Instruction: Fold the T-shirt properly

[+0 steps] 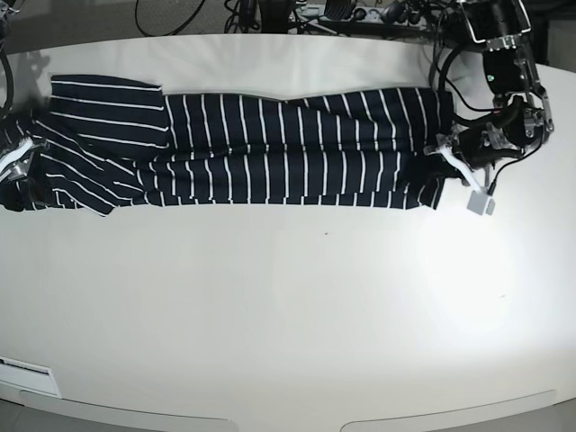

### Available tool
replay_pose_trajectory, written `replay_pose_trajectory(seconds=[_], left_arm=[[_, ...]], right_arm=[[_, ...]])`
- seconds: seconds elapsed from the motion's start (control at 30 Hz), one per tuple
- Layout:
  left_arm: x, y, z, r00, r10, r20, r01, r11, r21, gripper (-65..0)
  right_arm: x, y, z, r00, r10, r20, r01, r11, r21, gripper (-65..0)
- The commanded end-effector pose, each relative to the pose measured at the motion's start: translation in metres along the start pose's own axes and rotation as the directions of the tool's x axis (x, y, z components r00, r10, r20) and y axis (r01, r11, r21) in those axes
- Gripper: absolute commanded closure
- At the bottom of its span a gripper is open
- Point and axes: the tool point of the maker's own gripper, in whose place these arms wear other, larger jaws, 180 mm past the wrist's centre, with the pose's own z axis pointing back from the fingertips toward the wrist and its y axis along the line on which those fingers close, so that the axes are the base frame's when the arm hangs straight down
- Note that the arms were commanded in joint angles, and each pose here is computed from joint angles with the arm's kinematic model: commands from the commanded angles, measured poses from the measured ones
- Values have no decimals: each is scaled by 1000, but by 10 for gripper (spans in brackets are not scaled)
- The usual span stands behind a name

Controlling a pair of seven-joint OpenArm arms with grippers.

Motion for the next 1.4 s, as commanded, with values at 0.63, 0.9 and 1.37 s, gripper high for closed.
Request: replay_pose_trajectory(seconds=[0.63,0.9,1.37], left_arm=[[55,27,75,989,-78,123,76,997,22,0],[58,-19,81,979,-114,169,151,964,-221,0],[54,-60,45,970,1,243,91,926,-366,0]], right_arm=[[-65,51,-70,959,234,-157,-229,972,50,0],[-95,54,-67,949,192,-249,-191,981,27,0],[-112,57,-65,943,160,-291,-164,986,10,0]])
